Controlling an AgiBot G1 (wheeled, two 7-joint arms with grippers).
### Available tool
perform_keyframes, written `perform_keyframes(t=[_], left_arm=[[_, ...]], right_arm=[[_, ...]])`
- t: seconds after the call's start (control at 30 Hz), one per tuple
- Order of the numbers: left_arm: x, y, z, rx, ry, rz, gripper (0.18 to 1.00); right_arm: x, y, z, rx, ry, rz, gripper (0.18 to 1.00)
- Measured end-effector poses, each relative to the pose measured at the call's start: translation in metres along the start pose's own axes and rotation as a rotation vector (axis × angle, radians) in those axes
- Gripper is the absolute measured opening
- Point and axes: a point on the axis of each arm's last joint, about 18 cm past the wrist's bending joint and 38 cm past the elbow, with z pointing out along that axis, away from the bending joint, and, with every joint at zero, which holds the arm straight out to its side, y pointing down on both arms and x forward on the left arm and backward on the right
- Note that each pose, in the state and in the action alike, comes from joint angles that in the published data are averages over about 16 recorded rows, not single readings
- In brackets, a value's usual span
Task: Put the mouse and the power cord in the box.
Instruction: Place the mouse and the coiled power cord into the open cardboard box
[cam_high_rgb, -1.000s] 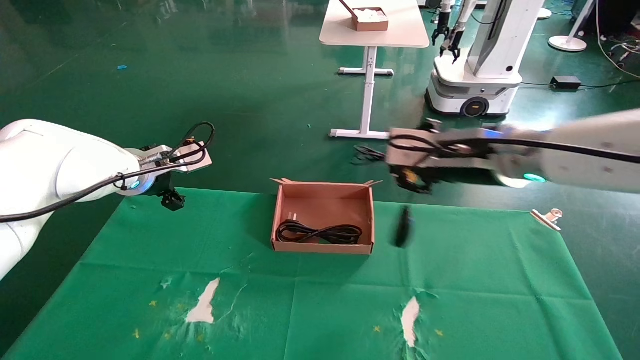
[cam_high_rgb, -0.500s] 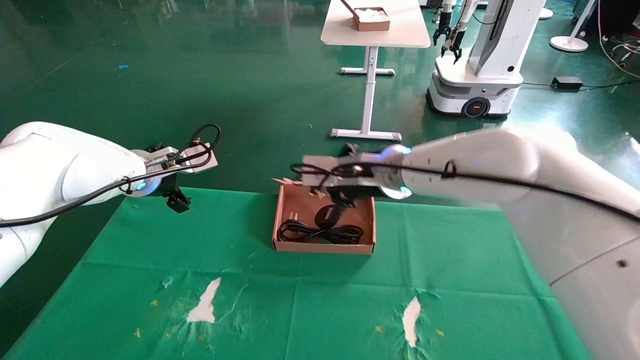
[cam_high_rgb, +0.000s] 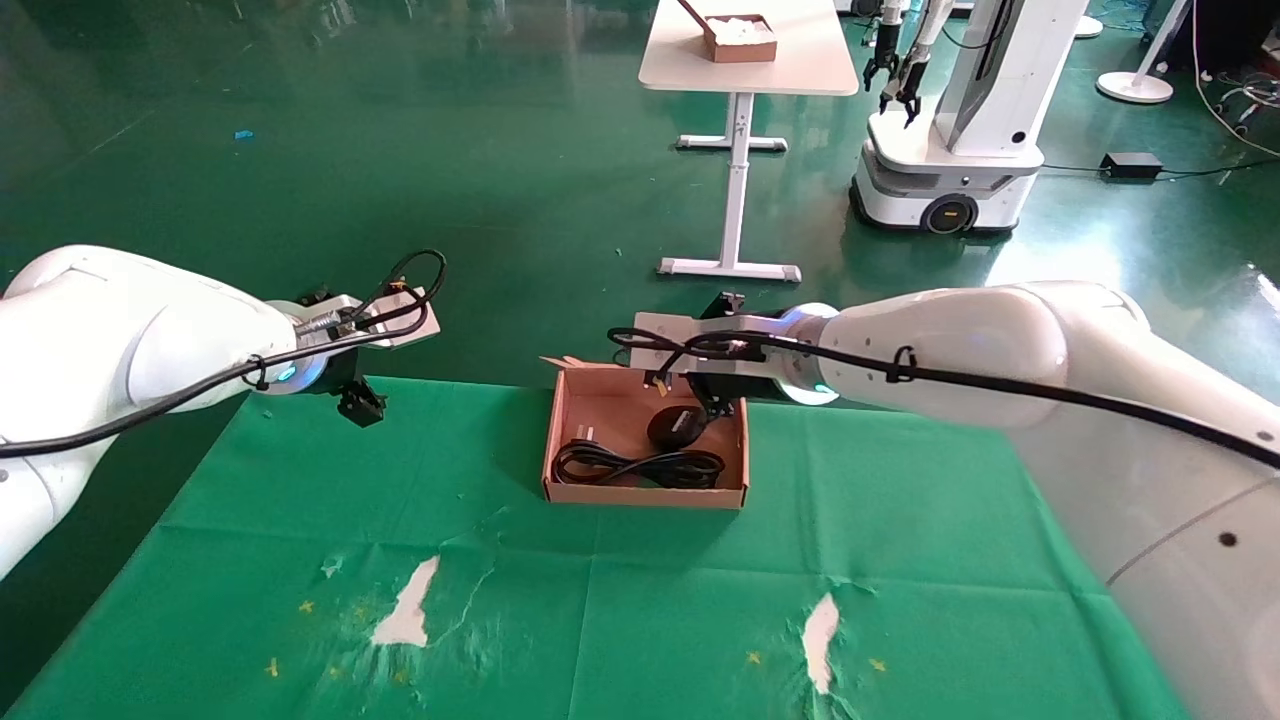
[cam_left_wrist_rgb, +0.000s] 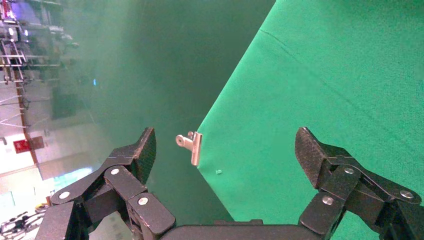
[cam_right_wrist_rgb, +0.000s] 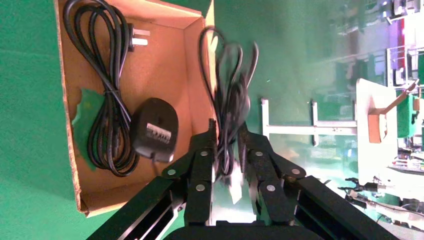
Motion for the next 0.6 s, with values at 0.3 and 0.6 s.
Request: perform_keyframes(t=[0.3, 0.6], left_arm=[[0.0004, -0.0004, 0.0000, 0.001, 0.001, 0.001, 1.001], [0.0005, -0.0001, 0.0000, 0.003, 0.001, 0.001, 1.001]], right_arm=[[0.0008, -0.0008, -0.0029, 0.010, -0.004, 0.002, 0.338], [-0.0062, 0.0047, -0.0064, 0.034, -0.029, 0.045, 0.514]])
